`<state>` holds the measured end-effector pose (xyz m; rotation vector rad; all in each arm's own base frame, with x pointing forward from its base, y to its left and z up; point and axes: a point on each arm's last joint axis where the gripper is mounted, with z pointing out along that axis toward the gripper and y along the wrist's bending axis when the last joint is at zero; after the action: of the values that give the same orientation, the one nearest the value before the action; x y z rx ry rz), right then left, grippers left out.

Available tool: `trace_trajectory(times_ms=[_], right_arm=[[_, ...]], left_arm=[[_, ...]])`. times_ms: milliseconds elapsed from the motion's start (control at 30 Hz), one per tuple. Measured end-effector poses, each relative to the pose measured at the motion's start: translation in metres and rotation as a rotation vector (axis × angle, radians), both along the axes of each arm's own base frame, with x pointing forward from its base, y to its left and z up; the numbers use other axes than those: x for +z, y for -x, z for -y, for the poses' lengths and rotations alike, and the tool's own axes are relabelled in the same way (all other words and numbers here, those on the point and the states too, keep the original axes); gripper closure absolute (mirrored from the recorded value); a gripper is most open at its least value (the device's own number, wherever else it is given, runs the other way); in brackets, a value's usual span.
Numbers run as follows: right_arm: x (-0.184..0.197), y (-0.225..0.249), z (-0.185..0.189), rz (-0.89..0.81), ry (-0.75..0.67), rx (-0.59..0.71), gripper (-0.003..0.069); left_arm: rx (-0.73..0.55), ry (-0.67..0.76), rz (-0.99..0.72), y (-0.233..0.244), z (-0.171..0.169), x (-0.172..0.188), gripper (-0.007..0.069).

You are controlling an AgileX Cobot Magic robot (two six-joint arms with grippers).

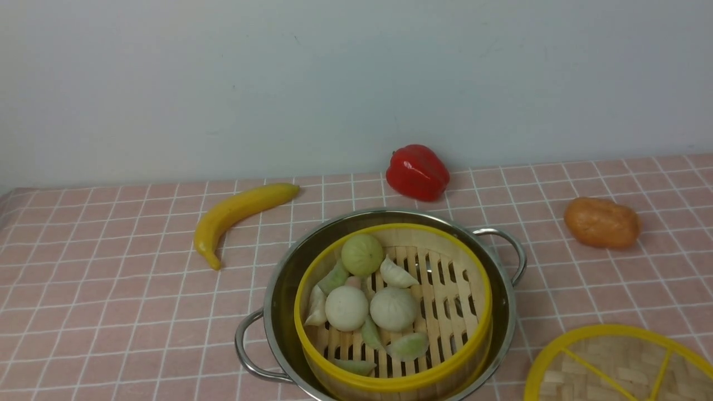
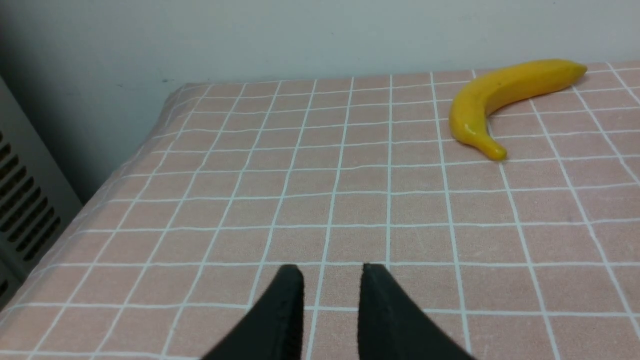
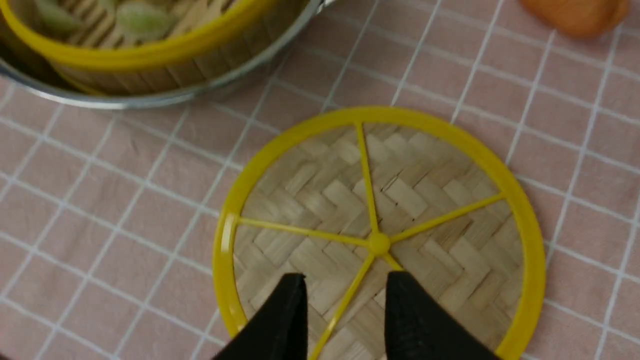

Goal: Place the steamer in the pot on the pink tablecloth, and put the lid on the steamer.
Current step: 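Move the gripper down to the bamboo steamer lid and grasp its center knob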

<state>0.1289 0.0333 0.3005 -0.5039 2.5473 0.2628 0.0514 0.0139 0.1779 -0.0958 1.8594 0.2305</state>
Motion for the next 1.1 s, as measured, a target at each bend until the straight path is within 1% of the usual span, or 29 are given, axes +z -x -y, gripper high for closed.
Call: trace_trajectory(times_ms=[33,100,133,167,233,267,300,333,400,533,800,1100], right_arm=[[-0.003,-0.004,0.000,-0.021,0.004,0.003,0.0419],[-0.023,-0.027,-0.006,-0.152,0.014,0.015,0.0419],[-0.027,-0.030,-0.007,-0.171,0.016,0.016,0.0419],[-0.038,-0.042,-0.013,-0.234,0.029,0.029,0.0414],[-0.051,-0.053,-0.019,-0.298,0.071,0.036,0.0402],[-0.052,-0.055,-0.019,-0.304,0.074,0.031,0.0400],[-0.062,-0.063,-0.023,-0.350,0.127,0.027,0.0386],[-0.061,-0.063,-0.023,-0.350,0.125,0.024,0.0384],[-0.070,-0.077,-0.025,-0.391,0.180,-0.011,0.0365],[-0.077,-0.090,-0.027,-0.418,0.195,-0.025,0.0356],[-0.103,-0.103,-0.031,-0.496,0.208,-0.027,0.0353],[-0.125,-0.112,-0.030,-0.539,0.247,-0.029,0.0358]], left_arm=[[0.000,0.000,0.000,0.000,0.000,0.000,0.0462],[0.000,0.000,0.000,0.000,0.000,0.000,0.0454],[0.000,0.000,0.000,0.000,0.000,0.000,0.0454],[0.000,0.000,0.000,0.000,0.000,0.000,0.0447],[0.000,0.000,0.000,0.000,0.000,0.000,0.0445],[0.000,0.000,0.000,0.000,0.000,0.000,0.0445],[0.000,0.000,0.000,0.000,0.000,0.000,0.0445],[0.000,0.000,0.000,0.000,0.000,0.000,0.0444],[0.000,0.000,0.000,0.000,0.000,0.000,0.0434],[0.000,0.000,0.000,0.000,0.000,0.000,0.0434],[0.000,0.000,0.000,0.000,0.000,0.000,0.0424],[0.000,0.000,0.000,0.000,0.000,0.000,0.0409]])
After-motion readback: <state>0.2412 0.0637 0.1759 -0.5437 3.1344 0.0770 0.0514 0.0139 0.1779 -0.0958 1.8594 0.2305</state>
